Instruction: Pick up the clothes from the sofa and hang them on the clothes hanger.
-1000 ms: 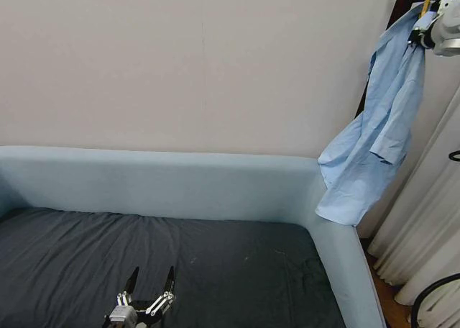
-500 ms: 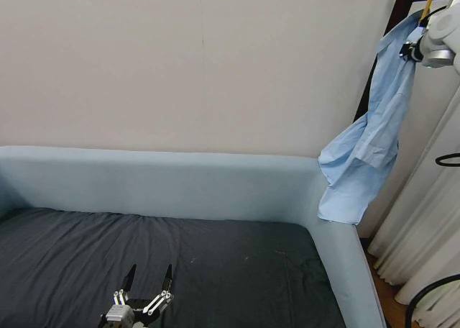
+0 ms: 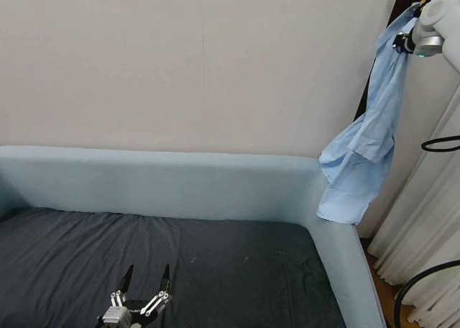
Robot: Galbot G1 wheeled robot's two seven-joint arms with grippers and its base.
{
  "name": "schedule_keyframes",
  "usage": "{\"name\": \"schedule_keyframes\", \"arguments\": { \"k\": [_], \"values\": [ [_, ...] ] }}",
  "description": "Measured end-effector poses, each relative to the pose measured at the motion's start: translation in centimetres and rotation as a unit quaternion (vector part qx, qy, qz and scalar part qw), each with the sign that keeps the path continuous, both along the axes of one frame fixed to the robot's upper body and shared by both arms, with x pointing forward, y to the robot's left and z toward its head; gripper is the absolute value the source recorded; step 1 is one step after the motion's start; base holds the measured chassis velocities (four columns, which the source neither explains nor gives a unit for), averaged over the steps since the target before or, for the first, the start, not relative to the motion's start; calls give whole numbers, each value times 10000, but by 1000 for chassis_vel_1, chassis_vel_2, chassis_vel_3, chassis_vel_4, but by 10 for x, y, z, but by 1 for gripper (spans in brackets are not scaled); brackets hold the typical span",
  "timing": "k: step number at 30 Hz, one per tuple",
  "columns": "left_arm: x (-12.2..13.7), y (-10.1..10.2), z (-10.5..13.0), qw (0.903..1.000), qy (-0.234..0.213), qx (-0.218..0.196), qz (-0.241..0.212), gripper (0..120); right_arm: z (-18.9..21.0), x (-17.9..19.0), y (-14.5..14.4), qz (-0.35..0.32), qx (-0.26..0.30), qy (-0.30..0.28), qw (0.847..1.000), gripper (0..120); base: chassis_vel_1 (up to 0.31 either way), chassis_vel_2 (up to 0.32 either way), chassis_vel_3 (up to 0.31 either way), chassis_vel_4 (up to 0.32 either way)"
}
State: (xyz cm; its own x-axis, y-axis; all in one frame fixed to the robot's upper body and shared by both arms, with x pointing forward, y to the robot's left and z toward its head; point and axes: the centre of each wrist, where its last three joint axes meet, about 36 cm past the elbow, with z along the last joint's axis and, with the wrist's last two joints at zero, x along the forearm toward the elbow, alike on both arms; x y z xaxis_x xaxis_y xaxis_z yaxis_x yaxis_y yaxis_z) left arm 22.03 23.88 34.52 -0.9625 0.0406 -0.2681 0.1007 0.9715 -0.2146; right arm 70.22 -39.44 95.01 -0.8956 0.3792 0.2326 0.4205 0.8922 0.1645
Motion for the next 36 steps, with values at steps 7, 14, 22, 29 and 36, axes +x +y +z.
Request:
{"name": "schedule_keyframes", "arguments": {
  "k": [7, 14, 22, 29, 36],
  "values": [
    [-1, 1, 1, 10000, -17, 14, -14, 100, 2, -11, 3, 110, -18, 12, 9999, 41, 0, 0, 0, 0],
    [-2, -3, -1, 10000, -2, -19, -62, 100, -3, -35, 4, 303, -430, -142, 9985, 65, 0, 0, 0, 0],
    [0, -6, -2, 10000, -1, -52, -33, 100, -42, -85, 39, 1650, -936, -1408, 9717, 95, 0, 0, 0, 0],
    [-3, -8, -4, 10000, 14, -27, 3, 100, -127, -122, 76, 3155, -652, -1959, 9262, 100, 0, 0, 0, 0],
    [-4, -11, -7, 10000, 2, -5, 20, 100, -252, -149, 100, 3796, -517, -1754, 9069, 100, 0, 0, 0, 0]
  ]
}}
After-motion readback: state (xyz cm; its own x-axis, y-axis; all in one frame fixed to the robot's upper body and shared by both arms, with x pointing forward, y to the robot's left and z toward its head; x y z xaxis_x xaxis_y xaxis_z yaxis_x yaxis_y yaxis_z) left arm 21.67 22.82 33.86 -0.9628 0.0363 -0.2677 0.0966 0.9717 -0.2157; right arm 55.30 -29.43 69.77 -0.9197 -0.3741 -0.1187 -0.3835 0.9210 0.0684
